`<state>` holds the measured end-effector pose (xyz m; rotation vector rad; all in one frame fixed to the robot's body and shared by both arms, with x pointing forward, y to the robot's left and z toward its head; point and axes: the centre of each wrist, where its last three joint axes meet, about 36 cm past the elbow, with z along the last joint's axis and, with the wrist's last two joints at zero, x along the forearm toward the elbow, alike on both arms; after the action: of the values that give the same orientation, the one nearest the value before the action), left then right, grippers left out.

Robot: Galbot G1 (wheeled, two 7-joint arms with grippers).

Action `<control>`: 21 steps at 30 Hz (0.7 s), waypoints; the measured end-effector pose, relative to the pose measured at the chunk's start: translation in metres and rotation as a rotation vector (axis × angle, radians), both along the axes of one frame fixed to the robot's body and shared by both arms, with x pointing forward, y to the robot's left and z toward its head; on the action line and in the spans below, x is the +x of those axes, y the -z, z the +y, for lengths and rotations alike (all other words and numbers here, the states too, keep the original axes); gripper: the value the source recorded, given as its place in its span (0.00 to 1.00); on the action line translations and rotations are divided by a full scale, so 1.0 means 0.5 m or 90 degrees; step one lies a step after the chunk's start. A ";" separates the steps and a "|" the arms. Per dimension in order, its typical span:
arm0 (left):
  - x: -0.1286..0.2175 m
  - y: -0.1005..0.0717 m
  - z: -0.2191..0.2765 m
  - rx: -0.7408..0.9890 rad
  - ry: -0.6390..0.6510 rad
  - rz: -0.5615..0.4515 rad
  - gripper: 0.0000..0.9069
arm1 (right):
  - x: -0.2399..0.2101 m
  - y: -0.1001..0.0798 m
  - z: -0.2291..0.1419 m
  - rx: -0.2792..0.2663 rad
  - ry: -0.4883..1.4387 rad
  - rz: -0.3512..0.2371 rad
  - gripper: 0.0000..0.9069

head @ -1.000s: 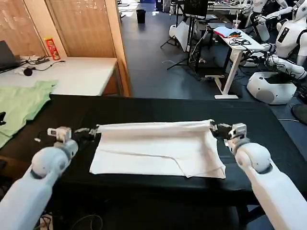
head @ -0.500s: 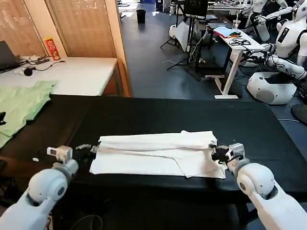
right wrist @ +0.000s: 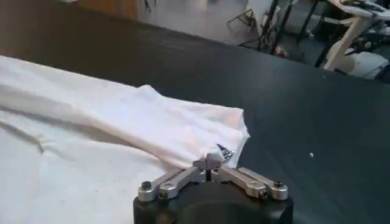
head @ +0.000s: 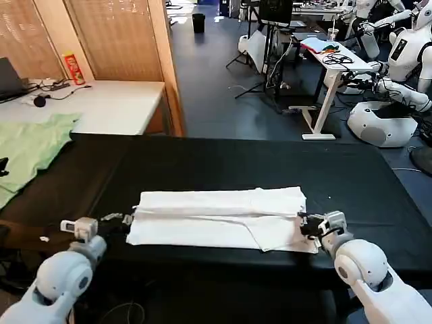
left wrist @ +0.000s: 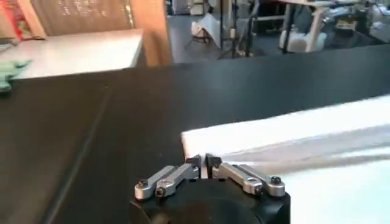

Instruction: Fold and organize the clothes.

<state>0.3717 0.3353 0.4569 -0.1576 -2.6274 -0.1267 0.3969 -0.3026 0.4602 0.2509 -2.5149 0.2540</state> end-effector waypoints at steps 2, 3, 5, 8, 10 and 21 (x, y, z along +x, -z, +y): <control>-0.005 0.003 -0.002 0.004 0.001 0.004 0.18 | -0.005 -0.002 0.002 -0.001 -0.003 0.001 0.06; -0.009 0.006 -0.003 0.006 0.002 0.007 0.18 | -0.007 -0.004 0.002 -0.001 -0.004 0.000 0.06; -0.014 0.011 -0.006 0.010 0.001 0.010 0.18 | -0.011 -0.006 0.001 -0.003 -0.004 0.001 0.06; -0.021 0.016 -0.009 0.015 0.007 0.019 0.61 | -0.017 -0.007 -0.001 -0.005 -0.003 0.012 0.06; -0.026 0.017 -0.010 0.022 0.009 0.021 0.97 | -0.023 -0.008 -0.001 -0.006 -0.003 0.017 0.22; -0.052 -0.008 -0.005 0.009 -0.007 0.025 0.97 | -0.032 -0.047 -0.037 0.032 0.030 -0.028 0.97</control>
<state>0.3459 0.3330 0.4608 -0.1392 -2.5869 -0.1364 0.3808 -0.3211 0.4839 0.2087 -2.5692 0.1797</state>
